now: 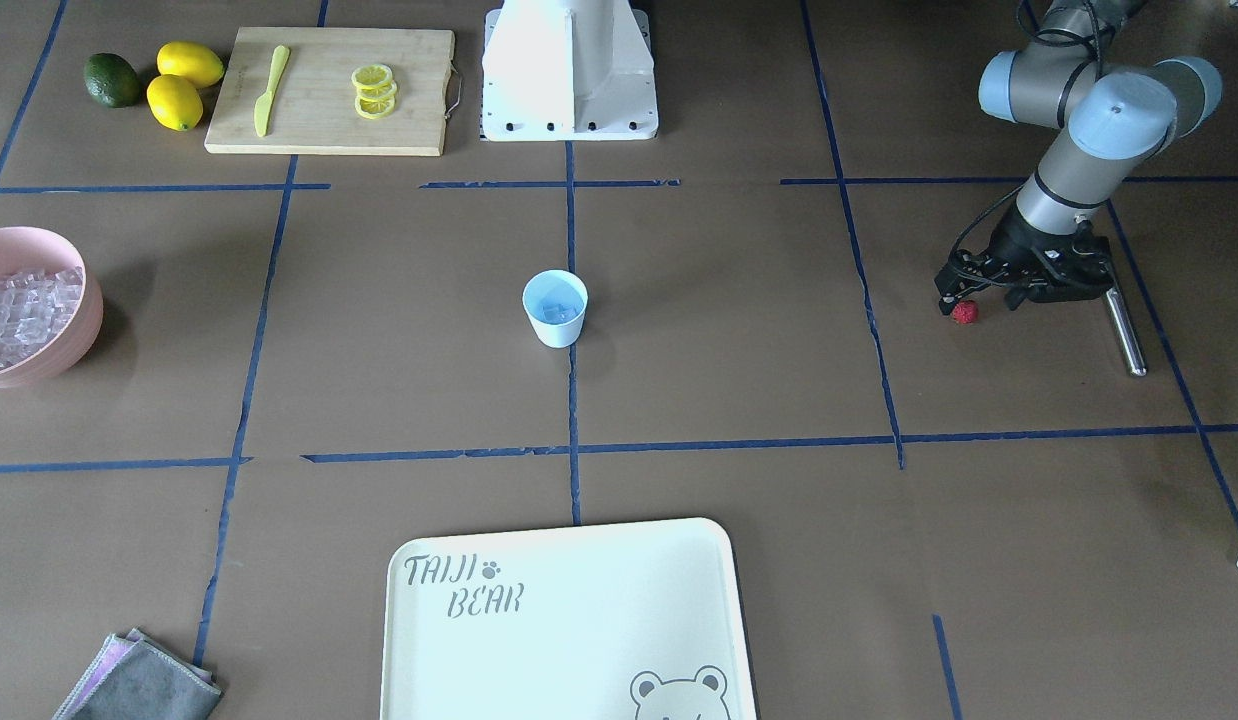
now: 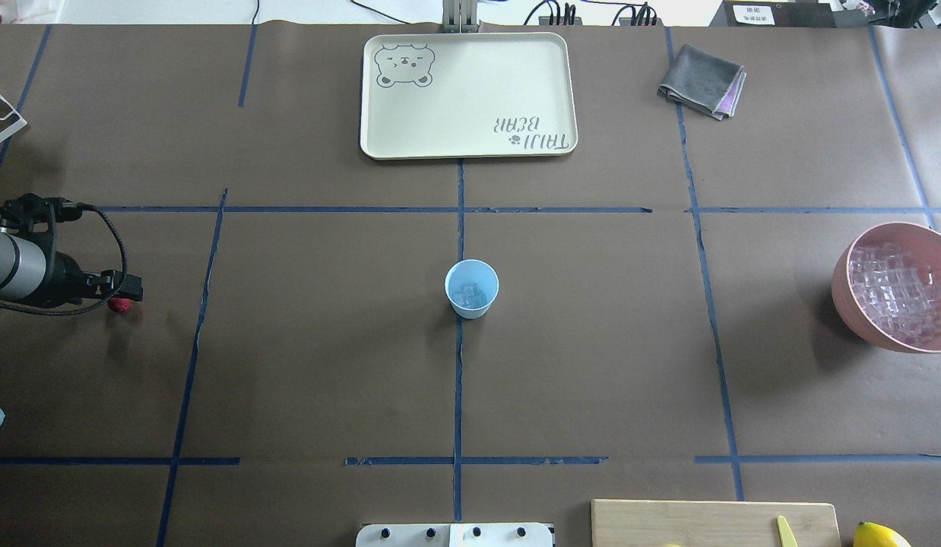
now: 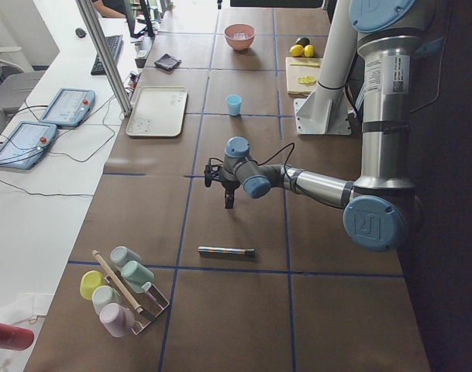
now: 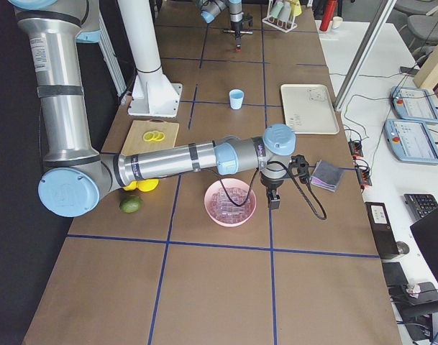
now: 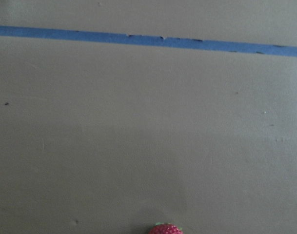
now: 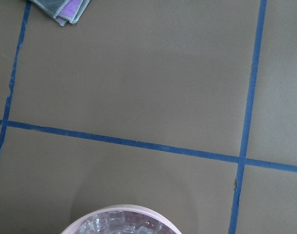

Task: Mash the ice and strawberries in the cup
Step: 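Lower the left gripper onto the red strawberry and grasp it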

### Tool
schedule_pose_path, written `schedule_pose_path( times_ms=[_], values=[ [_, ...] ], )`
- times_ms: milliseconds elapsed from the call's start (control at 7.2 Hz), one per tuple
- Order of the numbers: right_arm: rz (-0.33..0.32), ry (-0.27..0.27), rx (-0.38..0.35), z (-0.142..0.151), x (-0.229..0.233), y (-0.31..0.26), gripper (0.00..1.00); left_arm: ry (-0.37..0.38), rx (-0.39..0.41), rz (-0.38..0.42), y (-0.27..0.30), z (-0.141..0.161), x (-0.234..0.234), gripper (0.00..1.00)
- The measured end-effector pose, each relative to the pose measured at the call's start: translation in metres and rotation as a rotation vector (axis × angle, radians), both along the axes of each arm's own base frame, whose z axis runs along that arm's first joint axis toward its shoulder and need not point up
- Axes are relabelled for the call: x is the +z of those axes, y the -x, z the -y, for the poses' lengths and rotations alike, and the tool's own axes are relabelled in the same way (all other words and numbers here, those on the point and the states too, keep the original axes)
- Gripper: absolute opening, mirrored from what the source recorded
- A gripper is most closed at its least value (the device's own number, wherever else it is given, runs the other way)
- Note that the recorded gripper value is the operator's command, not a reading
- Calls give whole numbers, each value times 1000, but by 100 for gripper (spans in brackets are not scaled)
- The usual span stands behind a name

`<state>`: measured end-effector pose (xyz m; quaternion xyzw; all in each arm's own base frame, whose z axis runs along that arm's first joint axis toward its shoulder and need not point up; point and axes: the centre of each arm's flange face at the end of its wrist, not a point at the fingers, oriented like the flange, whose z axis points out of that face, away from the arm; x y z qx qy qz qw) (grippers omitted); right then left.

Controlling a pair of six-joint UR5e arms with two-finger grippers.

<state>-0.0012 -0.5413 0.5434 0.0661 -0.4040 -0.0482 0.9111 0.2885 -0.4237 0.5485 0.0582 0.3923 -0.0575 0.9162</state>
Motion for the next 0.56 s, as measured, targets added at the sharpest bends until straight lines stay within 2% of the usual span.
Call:
schedule_pose_path(
  times_ms=[556],
  values=[
    [0, 1, 5, 0, 0, -2, 99, 10, 11, 4, -4, -1, 4, 68]
  ],
)
